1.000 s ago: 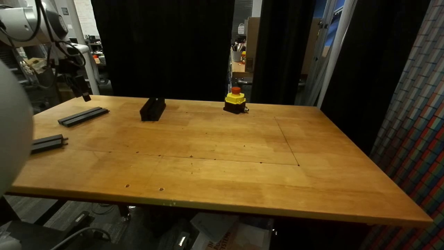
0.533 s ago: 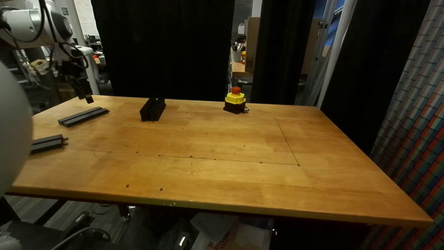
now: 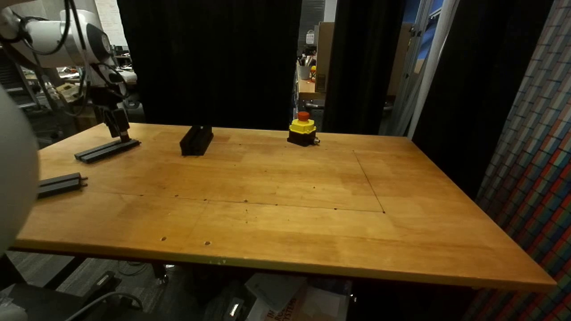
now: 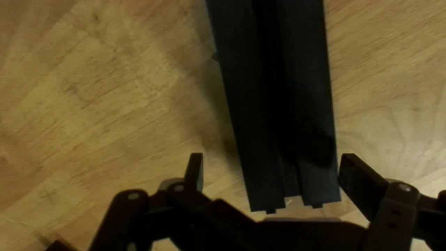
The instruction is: Stack the black objects
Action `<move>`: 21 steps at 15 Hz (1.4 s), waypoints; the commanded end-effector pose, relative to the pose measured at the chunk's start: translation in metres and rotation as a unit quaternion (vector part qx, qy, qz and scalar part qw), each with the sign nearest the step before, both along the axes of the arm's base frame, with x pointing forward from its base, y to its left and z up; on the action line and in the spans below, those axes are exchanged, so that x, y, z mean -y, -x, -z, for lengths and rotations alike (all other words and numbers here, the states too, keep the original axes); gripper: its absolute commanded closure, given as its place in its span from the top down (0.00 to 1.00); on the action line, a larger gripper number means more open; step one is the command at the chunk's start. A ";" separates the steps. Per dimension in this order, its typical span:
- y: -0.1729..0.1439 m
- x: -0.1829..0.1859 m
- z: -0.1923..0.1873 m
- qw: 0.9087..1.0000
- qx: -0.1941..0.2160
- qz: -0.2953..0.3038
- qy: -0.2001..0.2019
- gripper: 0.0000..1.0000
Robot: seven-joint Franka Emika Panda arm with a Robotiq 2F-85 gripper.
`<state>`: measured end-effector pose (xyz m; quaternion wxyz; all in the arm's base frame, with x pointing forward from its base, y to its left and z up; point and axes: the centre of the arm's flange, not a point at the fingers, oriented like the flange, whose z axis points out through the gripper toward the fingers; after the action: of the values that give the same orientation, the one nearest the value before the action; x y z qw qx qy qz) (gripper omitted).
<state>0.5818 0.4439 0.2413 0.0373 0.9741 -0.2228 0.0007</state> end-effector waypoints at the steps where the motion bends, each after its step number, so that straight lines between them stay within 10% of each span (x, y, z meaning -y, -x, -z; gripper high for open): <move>1: 0.016 0.041 -0.004 0.999 -0.018 -0.025 -0.032 1.00; 21: 0.033 0.029 -0.016 0.987 0.022 -0.125 -0.101 1.00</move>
<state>0.5520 0.4295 0.2589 -0.0469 0.9934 -0.1048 0.0038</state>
